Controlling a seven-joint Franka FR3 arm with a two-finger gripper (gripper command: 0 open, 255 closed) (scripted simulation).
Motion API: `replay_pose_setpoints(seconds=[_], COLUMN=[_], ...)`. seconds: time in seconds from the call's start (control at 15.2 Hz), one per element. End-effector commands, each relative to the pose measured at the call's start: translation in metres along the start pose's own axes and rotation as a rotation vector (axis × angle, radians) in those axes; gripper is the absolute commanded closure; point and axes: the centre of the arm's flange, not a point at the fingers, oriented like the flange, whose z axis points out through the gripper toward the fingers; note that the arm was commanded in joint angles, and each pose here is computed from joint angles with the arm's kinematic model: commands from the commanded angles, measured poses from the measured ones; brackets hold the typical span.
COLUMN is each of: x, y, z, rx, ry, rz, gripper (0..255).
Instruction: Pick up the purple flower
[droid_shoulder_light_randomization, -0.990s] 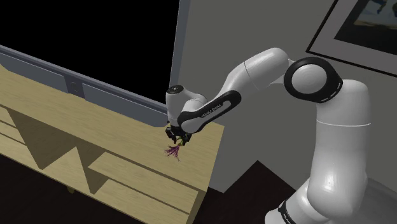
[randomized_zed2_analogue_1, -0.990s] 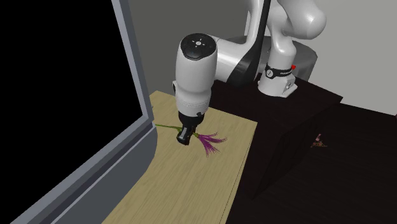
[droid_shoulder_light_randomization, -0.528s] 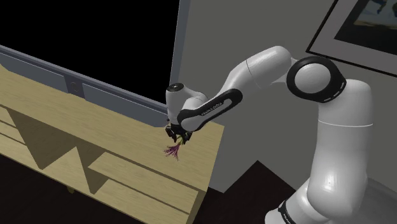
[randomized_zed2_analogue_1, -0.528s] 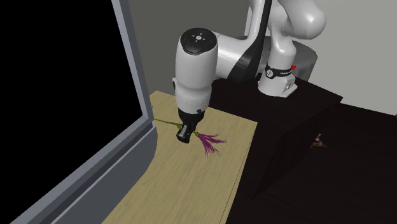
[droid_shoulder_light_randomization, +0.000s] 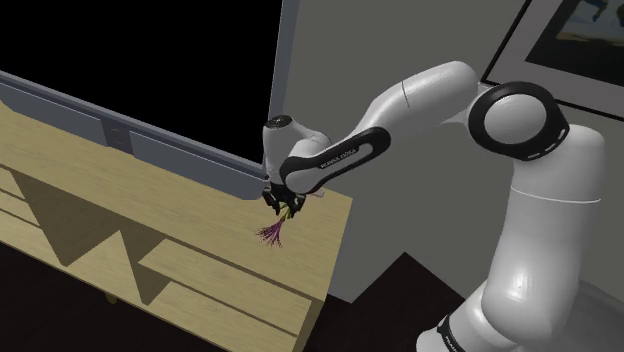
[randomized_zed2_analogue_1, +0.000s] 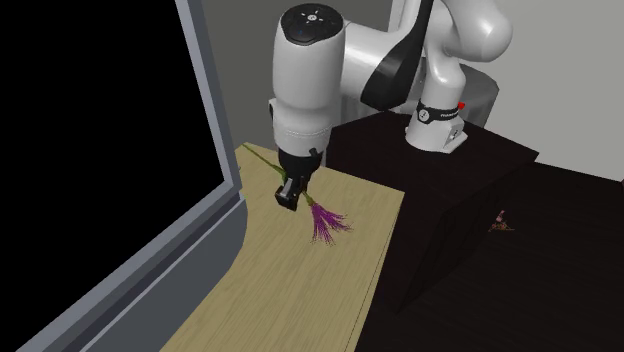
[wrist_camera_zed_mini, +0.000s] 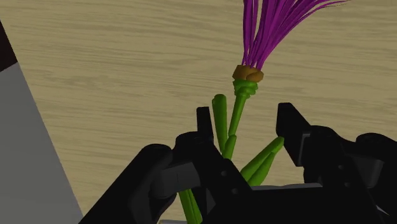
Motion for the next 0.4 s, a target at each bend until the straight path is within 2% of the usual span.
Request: replay_pose_setpoints(seconds=[0.0, 0.33], x=[0.001, 0.004], y=[0.002, 0.004], z=[-0.011, -0.027], rx=[0.000, 0.000], ry=[0.000, 0.000], rz=[0.000, 0.000], gripper=[255, 255])
